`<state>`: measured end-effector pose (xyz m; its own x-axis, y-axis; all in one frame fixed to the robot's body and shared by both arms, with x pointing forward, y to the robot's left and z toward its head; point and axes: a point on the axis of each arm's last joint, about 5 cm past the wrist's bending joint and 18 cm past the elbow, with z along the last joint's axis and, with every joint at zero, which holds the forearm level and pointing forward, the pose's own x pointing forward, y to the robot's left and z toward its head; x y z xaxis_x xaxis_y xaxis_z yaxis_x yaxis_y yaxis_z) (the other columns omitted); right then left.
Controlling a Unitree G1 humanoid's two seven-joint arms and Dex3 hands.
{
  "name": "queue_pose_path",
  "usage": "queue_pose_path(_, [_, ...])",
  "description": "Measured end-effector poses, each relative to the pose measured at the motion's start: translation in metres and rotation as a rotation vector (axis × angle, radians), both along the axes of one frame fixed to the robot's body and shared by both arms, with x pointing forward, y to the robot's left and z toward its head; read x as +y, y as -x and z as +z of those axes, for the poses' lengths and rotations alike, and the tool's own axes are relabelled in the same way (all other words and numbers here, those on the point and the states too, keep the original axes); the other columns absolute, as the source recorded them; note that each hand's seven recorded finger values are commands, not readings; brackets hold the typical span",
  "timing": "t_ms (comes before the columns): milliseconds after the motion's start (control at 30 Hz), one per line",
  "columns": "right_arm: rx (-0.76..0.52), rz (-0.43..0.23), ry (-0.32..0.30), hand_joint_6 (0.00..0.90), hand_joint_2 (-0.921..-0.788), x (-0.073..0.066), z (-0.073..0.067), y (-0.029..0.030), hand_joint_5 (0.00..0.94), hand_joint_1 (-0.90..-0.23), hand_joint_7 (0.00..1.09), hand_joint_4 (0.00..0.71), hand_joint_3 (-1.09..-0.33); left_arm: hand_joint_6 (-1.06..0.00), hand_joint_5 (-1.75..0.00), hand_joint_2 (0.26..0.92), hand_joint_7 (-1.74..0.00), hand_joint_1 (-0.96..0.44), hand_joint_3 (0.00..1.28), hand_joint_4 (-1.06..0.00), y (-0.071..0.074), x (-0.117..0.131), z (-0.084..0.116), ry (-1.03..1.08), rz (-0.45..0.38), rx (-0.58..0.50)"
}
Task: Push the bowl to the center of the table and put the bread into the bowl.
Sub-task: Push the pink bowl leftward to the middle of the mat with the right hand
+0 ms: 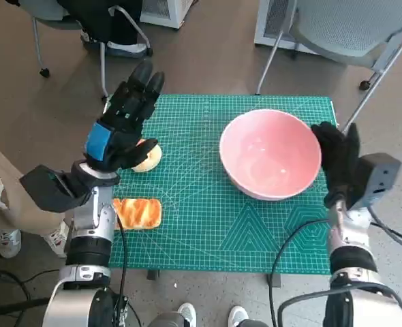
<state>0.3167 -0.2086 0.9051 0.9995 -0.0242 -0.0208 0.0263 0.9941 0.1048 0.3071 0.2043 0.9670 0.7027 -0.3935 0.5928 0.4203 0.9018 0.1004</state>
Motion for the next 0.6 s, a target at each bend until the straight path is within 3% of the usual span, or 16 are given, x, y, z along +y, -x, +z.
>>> queue_pose_path(333, [-0.002,0.043,-0.015,0.158,-0.921,0.017,0.0,-0.003,0.007,-0.672,0.14,0.162,-0.822,-0.16,0.0,0.921,-0.08,-0.61,0.25,-0.06,0.0,0.0,0.002,0.005,0.007,-0.007])
queue_pose_path(600, [-0.004,0.073,-0.025,0.161,-0.921,0.025,0.0,-0.0045,0.008,-0.73,0.14,0.173,-0.775,-0.17,0.0,0.921,-0.08,-0.61,0.24,-0.06,0.0,0.0,0.002,0.01,0.011,0.0])
